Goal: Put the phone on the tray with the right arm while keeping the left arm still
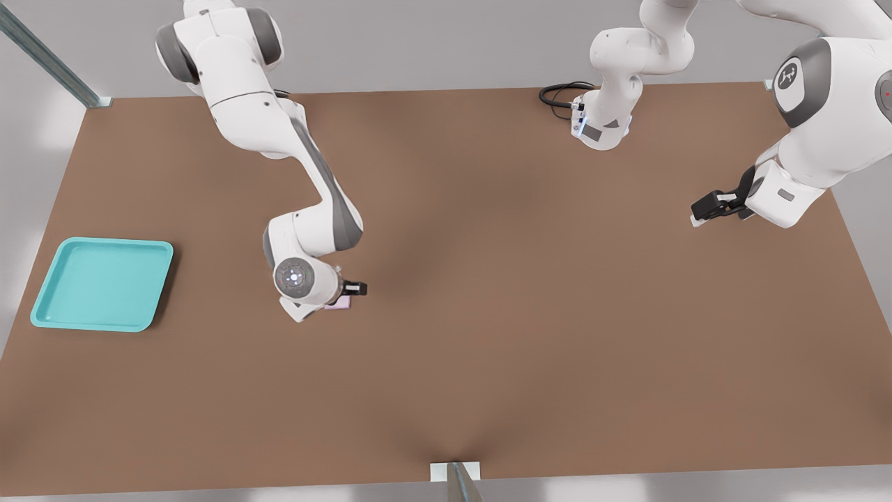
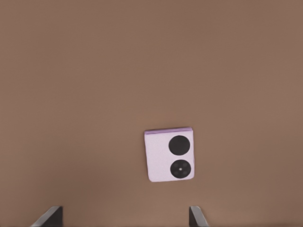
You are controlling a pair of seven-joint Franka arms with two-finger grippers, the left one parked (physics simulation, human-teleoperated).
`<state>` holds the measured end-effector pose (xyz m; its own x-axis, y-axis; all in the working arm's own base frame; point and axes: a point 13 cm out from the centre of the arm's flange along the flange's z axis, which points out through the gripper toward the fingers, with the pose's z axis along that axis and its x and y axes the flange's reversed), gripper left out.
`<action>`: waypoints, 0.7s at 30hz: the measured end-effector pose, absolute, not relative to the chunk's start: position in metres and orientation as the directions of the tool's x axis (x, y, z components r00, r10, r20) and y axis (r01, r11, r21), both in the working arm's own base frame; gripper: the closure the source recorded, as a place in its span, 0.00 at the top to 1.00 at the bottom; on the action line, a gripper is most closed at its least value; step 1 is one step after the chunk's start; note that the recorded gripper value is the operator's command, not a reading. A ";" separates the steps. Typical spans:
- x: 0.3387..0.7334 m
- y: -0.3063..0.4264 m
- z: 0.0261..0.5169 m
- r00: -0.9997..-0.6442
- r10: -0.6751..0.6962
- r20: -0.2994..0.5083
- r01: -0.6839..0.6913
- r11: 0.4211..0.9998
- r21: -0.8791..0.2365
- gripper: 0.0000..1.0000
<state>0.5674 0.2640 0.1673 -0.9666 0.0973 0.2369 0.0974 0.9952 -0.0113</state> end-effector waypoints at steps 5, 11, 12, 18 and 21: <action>0.576 0.259 0.125 -0.959 0.178 0.222 0.174 0.984 -0.036 1.00; 0.557 0.253 0.078 -0.954 0.216 0.207 0.215 0.976 -0.029 1.00; 0.557 0.255 0.076 -0.957 0.214 0.196 0.214 0.977 -0.021 1.00; 0.562 0.265 0.063 -0.979 0.154 0.136 0.159 0.987 0.023 1.00; 0.566 0.270 0.060 -0.987 0.116 0.113 0.120 0.992 0.037 1.00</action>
<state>0.5655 0.2700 0.0602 -0.9868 0.1156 0.1133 0.1204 0.9920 0.0368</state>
